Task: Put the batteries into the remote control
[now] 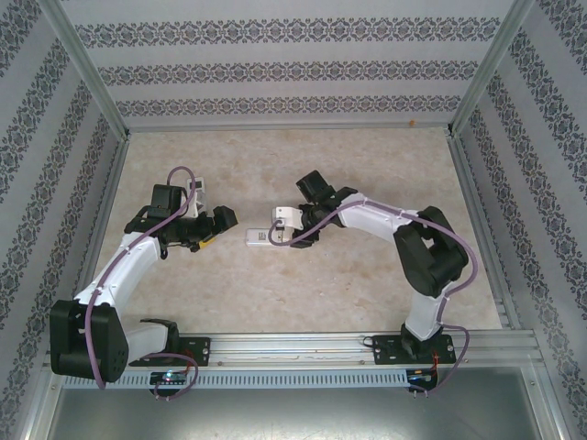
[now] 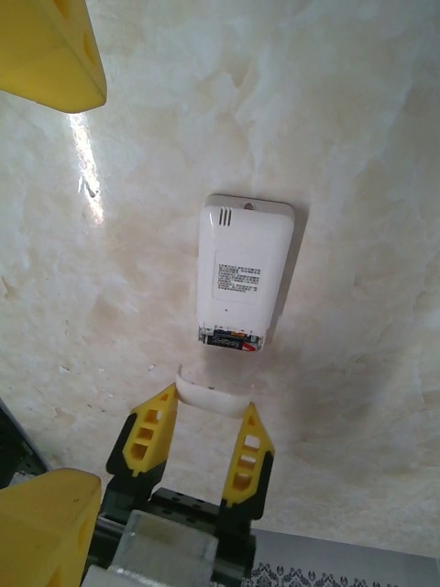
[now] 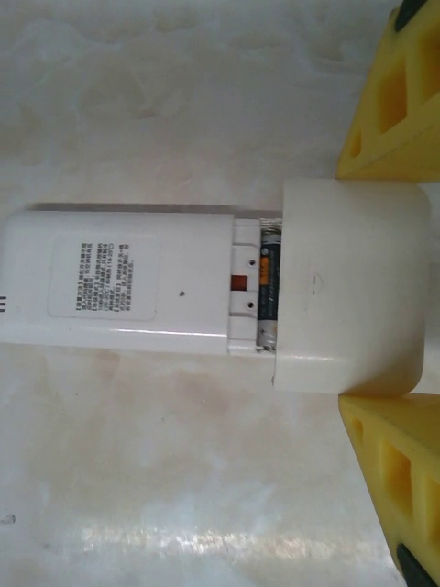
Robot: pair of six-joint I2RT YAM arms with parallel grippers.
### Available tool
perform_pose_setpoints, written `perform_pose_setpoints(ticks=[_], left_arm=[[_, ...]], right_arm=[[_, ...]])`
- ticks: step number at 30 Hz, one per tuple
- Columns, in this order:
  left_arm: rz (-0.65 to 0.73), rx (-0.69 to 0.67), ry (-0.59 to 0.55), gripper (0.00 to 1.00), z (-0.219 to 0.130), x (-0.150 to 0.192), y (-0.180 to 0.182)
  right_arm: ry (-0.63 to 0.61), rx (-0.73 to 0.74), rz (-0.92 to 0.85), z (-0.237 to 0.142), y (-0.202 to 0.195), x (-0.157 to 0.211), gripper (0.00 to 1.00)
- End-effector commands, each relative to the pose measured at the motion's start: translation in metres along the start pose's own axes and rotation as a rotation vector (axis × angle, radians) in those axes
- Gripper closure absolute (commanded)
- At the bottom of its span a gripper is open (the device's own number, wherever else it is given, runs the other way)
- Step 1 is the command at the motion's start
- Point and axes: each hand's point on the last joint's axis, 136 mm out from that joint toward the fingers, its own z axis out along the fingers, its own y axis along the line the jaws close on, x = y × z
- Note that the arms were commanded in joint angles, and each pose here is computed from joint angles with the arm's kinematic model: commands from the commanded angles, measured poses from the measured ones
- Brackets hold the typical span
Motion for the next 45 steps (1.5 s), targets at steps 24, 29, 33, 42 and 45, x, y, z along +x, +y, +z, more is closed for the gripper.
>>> perform_pose_setpoints(ticks=[24,29,33,42,45], left_arm=[[0.025,-0.016,-0.026,0.00,-0.003,-0.002,0.005],[0.023,-0.016,-0.018,0.00,-0.002,-0.001,0.006],[0.027,-0.017,-0.017,0.00,-0.003,0.000,0.006],[0.029,-0.021,-0.016,0.00,-0.003,0.000,0.007],[0.028,-0.026,-0.012,0.00,-0.002,0.001,0.009]], right_arm=[[0.131,-0.075,-0.024,0.031,0.004,0.015,0.44],[0.154,-0.063,-0.031,0.035,0.002,0.018,0.42],[0.170,-0.054,-0.033,0.039,-0.001,0.019,0.40],[0.163,-0.057,-0.029,0.039,-0.002,0.017,0.36],[0.151,-0.048,-0.022,0.035,-0.004,0.013,0.33]])
